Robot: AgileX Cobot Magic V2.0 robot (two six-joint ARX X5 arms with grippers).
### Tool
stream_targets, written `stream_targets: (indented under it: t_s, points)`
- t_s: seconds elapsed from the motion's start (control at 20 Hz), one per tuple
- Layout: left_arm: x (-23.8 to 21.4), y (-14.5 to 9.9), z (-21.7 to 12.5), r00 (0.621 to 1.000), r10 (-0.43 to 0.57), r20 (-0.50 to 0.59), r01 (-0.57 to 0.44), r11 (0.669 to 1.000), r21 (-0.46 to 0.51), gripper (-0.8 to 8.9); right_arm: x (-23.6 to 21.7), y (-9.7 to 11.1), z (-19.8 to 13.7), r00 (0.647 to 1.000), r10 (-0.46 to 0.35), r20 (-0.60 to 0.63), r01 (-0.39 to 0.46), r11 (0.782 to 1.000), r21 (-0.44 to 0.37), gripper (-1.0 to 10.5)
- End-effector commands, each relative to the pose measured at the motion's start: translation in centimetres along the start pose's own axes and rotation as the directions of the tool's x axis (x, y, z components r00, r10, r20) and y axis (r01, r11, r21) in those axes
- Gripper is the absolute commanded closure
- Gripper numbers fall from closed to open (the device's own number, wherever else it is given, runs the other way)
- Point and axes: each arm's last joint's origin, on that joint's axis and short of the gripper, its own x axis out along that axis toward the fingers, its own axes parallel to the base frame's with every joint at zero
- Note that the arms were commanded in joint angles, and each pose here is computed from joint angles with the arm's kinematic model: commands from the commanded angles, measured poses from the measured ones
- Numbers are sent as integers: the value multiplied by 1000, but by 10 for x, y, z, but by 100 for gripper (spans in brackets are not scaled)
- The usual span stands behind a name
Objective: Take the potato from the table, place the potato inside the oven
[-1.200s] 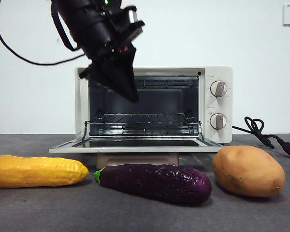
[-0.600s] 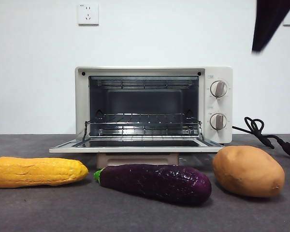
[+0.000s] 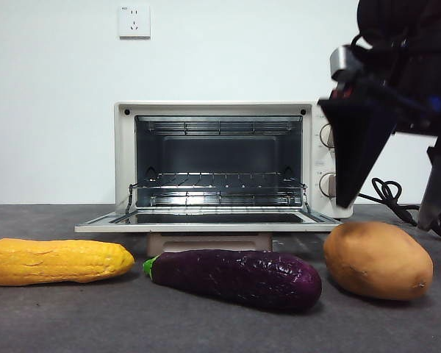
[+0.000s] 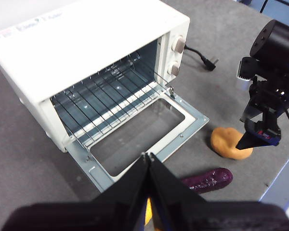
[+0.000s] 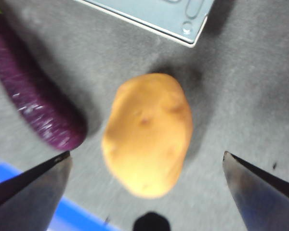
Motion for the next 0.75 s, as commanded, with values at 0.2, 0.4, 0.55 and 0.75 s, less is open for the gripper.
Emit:
stream_targets:
  t_s: [0.2,0.4,0.55,0.75]
  points:
    - [2,0,-1,1000,-12,-6,12,1000,12,821,23,3,0,998,-55,-19,55,998,12,290]
    - [2,0,-2,1000,-11,-10,11,1000,11,821,41,5,3,997,-53,-50,53,999,7,428]
    - [2,0,-2,1000,-10,-9,10,1000,11,821,42,9,3,998,-48,-51,48,999,-4,829]
    - [2,1,-2,1000,-6,-9,6,1000,16,821,37,12,2,999,-43,-28,43,999,-13,957]
